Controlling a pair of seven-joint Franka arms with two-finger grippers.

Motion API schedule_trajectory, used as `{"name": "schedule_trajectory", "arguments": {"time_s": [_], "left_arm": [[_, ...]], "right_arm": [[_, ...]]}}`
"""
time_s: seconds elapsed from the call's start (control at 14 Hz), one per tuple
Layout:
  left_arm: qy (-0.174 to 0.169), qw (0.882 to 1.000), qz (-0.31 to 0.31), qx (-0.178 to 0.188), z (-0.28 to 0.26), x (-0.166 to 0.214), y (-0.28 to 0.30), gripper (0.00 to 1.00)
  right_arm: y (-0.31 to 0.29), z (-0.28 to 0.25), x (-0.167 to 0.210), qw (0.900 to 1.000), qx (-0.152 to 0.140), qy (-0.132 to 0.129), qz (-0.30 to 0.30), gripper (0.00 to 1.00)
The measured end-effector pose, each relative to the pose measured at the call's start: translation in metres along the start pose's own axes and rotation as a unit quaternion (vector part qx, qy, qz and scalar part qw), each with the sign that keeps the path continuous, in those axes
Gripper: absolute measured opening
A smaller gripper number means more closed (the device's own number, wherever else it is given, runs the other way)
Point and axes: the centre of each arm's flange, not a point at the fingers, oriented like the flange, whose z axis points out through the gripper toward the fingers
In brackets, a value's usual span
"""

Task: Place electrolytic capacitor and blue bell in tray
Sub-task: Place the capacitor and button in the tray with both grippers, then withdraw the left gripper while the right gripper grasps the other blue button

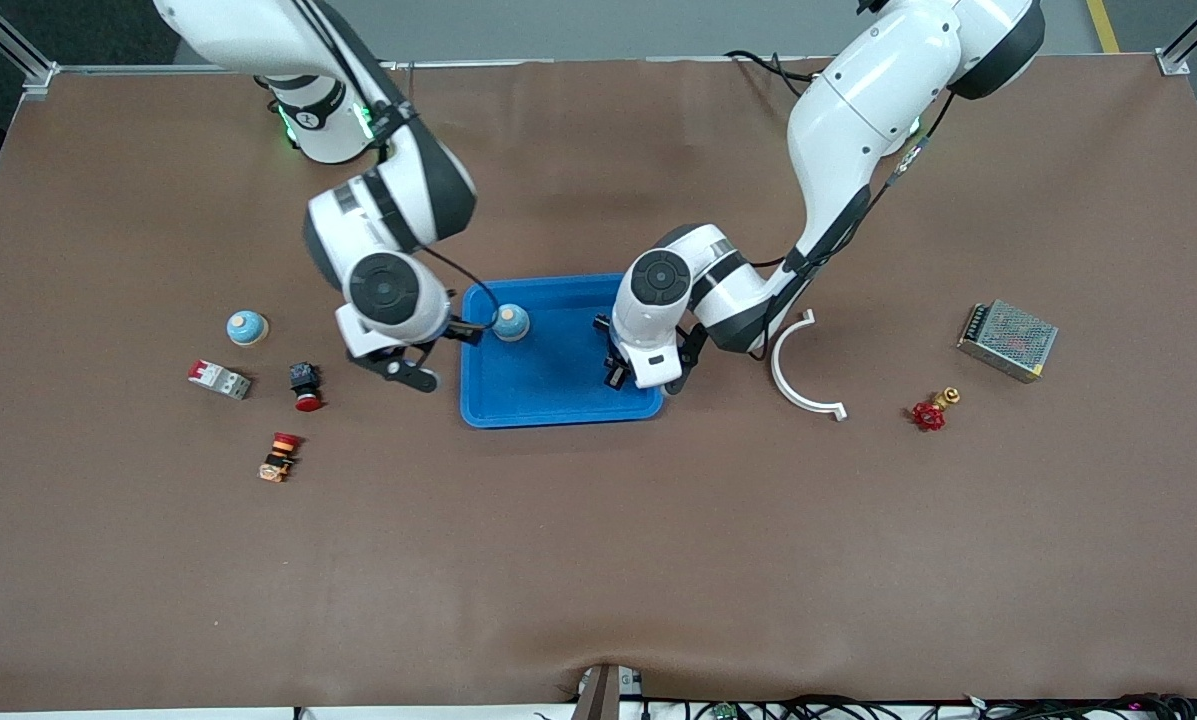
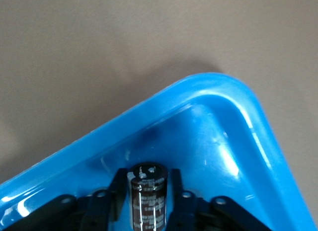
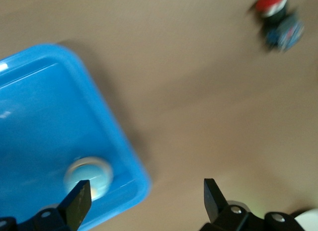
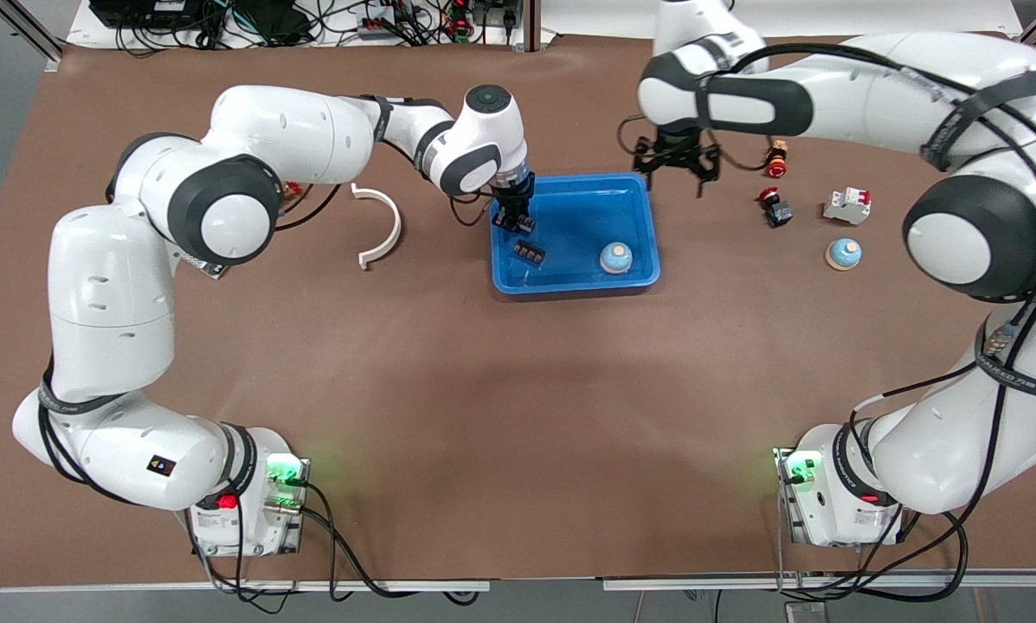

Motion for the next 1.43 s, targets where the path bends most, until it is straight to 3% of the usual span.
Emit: {"name": "schedule_trajectory", "arguments": {"time_s": [0.21,0.36,0.57,0.93,1.07,1.43], "left_arm": [[0.019,0.999,0.013,-0.034,-0.028,0.01,0.018,0.78],[0.035,0.997,0.025,-0.06,-0.067,0.03,0.033,0.98],[0.08,0.991,0.093,-0.057,-0.145,0.063,0.048,1.0],[0.131,0.967,0.216,-0.024,-0.243,0.152,0.052,1.0],[0.127,0.957,0.261,0.0,-0.272,0.19,0.044,1.0],[0.106,0.932,0.345,0.04,-0.384,0.249,-0.007,1.0]], "right_arm": [[0.065,-0.003,0.019,0.997,-0.014,0.006,-0.078,1.0],[0.112,-0.002,0.027,0.993,-0.002,0.019,-0.117,1.0],[0.186,0.019,0.027,0.988,0.015,0.063,-0.142,1.0],[0.257,0.077,0.006,0.987,0.05,0.115,-0.104,1.0],[0.276,0.1,0.004,0.985,0.059,0.129,-0.095,1.0],[0.348,0.124,0.017,0.985,0.064,0.133,-0.092,1.0]]}}
